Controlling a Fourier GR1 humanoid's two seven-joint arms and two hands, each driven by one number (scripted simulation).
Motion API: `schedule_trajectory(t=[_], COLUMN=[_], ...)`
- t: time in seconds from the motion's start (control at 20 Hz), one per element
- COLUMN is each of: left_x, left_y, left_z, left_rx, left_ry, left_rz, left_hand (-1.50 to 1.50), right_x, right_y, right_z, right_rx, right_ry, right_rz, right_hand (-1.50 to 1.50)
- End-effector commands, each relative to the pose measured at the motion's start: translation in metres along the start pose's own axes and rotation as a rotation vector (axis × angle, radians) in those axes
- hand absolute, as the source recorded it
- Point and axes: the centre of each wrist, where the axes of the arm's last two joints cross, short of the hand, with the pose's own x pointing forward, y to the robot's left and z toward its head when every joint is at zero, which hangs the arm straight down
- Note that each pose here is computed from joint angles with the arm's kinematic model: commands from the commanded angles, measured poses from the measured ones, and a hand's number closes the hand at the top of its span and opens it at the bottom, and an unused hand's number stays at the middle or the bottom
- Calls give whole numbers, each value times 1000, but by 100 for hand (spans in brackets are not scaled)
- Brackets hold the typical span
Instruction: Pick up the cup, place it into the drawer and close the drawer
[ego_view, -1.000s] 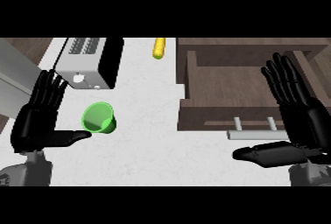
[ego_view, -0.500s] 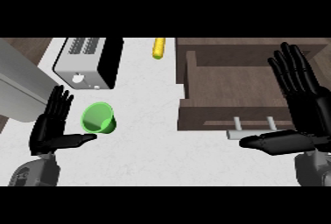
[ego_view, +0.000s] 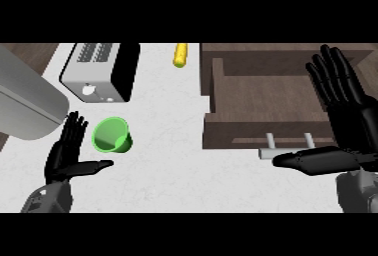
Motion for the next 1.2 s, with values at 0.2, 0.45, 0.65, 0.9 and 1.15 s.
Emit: schedule_trajectory(t=[0.2, 0.45, 0.65, 0.9, 1.15], left_x=[-27, -36, -29, -40, -45], left_y=[-5, 6, 10, -2, -10], left_z=[-11, 3, -7, 2, 6], left_rx=[23, 18, 4, -17, -5], left_ry=[-18, -45, -58, -75, -87], left_rz=[-20, 14, 5, 19, 20], left_hand=[-150, -150, -150, -150, -150], right_x=[14, 14, -2, 7, 6], right_y=[-10, 7, -2, -12, -14], right_z=[6, 0, 3, -19, -9], right_rx=[19, 14, 11, 9, 17], right_ry=[1, -7, -10, -8, -2], right_rz=[3, 1, -18, -6, -13], right_hand=[-150, -150, -150, -150, -150])
